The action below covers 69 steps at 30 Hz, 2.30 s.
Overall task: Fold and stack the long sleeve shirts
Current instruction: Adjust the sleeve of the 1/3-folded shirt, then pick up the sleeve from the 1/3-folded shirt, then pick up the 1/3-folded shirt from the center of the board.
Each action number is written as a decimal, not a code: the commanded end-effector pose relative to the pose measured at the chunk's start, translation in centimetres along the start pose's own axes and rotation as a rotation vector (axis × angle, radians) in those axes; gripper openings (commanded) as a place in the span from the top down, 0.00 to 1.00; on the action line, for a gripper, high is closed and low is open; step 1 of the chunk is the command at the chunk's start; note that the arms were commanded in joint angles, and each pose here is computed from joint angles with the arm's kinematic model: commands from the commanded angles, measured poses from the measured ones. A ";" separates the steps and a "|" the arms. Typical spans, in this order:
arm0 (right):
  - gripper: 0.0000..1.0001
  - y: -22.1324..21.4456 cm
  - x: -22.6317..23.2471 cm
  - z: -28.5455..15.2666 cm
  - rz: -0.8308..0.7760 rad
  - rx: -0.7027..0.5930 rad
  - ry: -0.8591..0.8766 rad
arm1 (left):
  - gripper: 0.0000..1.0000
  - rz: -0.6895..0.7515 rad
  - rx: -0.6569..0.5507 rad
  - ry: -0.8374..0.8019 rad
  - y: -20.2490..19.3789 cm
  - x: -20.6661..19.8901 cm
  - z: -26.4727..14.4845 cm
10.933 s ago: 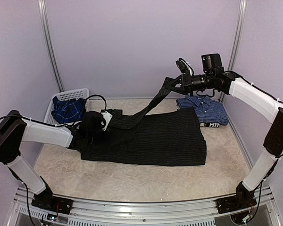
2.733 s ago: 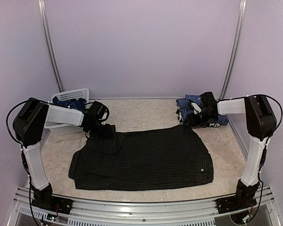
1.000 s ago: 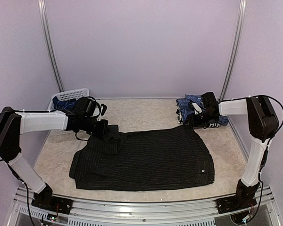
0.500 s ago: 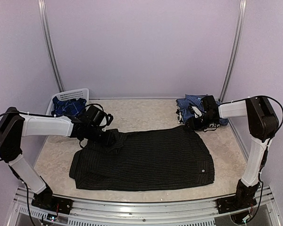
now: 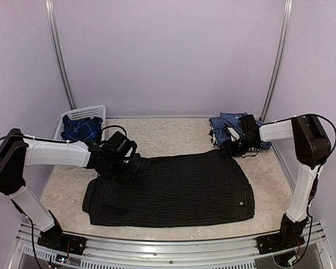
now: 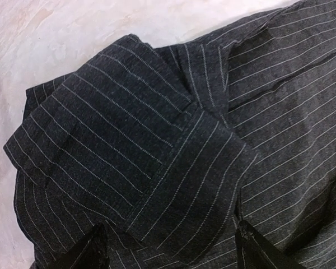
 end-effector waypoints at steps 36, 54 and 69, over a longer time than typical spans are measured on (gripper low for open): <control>0.46 2.8 0.3 -2.9 -0.042 -0.072 -0.060 | 1.00 0.070 -0.023 0.062 2.9 -0.1 -2.1; 0.37 2.9 -2.3 -3.1 -0.112 -0.068 -0.126 | 1.00 -0.050 -0.349 -0.107 10.8 2.3 -16.0; 0.40 2.1 -3.7 -0.2 -0.116 -0.002 -0.038 | 1.00 -0.053 -0.432 -0.172 13.2 2.4 -18.0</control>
Point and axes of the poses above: each gripper's point midway between its finger pads, its own z axis out along the fingers, its own x axis along the line the jaws close on, y = z × x, the point moved 2 cm from there along -z, back along the fingers, and after that the axes turned 7 degrees about -z, right-handed, at the moved point
